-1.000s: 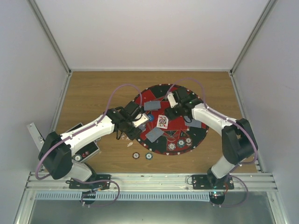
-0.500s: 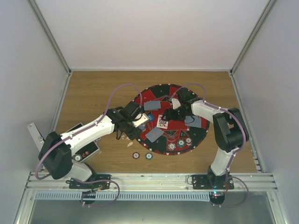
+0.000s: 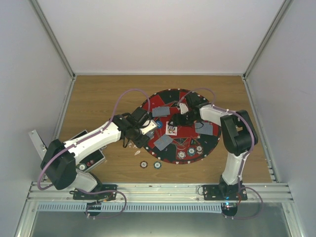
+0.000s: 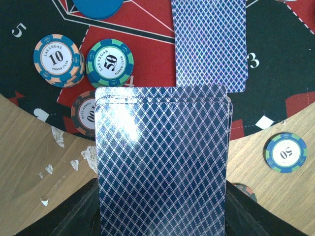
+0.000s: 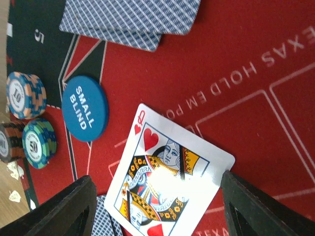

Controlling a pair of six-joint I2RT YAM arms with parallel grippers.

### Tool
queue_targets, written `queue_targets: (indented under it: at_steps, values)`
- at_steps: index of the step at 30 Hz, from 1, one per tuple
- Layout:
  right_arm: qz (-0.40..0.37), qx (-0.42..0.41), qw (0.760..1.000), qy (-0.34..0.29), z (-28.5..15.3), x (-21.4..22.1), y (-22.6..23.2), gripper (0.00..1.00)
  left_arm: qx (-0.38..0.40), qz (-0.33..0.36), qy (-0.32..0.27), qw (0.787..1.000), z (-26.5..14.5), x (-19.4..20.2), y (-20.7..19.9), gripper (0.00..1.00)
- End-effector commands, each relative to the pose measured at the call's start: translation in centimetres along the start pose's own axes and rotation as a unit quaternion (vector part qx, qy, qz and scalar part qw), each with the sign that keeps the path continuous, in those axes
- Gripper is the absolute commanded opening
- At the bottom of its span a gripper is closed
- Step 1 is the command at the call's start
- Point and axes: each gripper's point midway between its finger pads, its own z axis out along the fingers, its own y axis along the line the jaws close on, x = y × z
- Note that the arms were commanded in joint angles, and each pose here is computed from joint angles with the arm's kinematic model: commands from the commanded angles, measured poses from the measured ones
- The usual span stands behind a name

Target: Distribute texas hold em gaming equipment

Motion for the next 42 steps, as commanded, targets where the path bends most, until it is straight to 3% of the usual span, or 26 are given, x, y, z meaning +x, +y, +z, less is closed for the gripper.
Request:
queue_targets:
  at_steps: [1, 13, 23, 27, 33, 42]
  values:
    - [0.001, -0.011, 1.000, 0.020, 2.3, 0.6, -1.1, 0.70, -0.006, -0.006, -0.017, 1.000, -0.4, -0.5, 0.3, 0.56]
    - [-0.032, -0.064, 0.997, 0.036, 3.8, -0.3, 0.9, 0.69, -0.007, -0.007, -0.013, 1.000, -0.1, -0.4, 0.4, 0.56]
    - [-0.080, 0.040, 0.996, -0.026, -2.3, -3.1, 0.7, 0.77, -0.019, -0.007, -0.011, 1.000, -0.1, -0.4, 0.9, 0.56]
    - [-0.129, -0.038, 0.991, 0.008, -3.4, -2.1, 5.5, 0.81, -0.019, -0.007, -0.012, 1.000, -0.2, -0.5, 0.9, 0.56]
    - [-0.157, -0.152, 0.972, 0.086, -1.6, 0.7, 11.5, 0.82, -0.016, -0.004, -0.015, 1.000, -0.3, -0.6, 0.7, 0.56]
    - [-0.176, -0.238, 0.942, 0.156, 1.1, 3.1, 15.9, 0.81, -0.015, -0.003, -0.017, 1.000, -0.3, -0.7, 0.7, 0.56]
